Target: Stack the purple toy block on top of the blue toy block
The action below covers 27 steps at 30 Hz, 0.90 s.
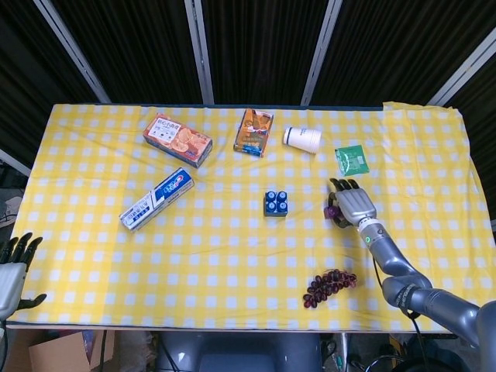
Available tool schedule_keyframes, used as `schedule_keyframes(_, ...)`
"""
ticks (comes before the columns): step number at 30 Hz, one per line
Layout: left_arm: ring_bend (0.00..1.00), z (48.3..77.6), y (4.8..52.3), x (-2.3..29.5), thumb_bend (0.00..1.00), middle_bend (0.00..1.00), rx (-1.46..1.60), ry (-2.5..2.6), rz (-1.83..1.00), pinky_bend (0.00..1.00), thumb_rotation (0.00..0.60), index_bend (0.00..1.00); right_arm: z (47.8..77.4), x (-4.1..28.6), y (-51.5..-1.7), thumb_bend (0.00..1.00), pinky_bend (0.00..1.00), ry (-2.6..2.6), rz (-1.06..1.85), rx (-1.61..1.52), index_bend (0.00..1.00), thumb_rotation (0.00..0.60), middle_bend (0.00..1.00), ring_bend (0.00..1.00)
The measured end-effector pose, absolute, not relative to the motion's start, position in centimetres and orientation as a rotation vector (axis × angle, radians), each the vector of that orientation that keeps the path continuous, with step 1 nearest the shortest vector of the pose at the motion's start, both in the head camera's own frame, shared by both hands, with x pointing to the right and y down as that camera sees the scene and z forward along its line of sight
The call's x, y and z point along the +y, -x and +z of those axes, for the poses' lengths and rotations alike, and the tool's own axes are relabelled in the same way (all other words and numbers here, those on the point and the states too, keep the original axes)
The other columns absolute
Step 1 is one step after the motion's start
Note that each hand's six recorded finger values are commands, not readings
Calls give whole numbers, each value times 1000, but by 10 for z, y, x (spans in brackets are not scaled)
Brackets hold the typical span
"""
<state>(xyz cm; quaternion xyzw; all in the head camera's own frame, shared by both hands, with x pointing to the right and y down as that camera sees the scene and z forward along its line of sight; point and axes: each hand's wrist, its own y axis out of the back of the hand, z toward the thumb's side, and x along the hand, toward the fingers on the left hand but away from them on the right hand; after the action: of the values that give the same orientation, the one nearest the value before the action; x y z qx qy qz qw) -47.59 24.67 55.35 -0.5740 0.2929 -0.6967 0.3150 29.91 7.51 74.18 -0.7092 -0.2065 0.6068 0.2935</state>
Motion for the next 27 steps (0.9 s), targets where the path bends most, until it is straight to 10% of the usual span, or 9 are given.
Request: schedule_keyframes(27,0,543,479,244,0,0,832,1581,-1780,42,600,79,677,67,-225,425,0,1815,1488,-483,491,600,1,21)
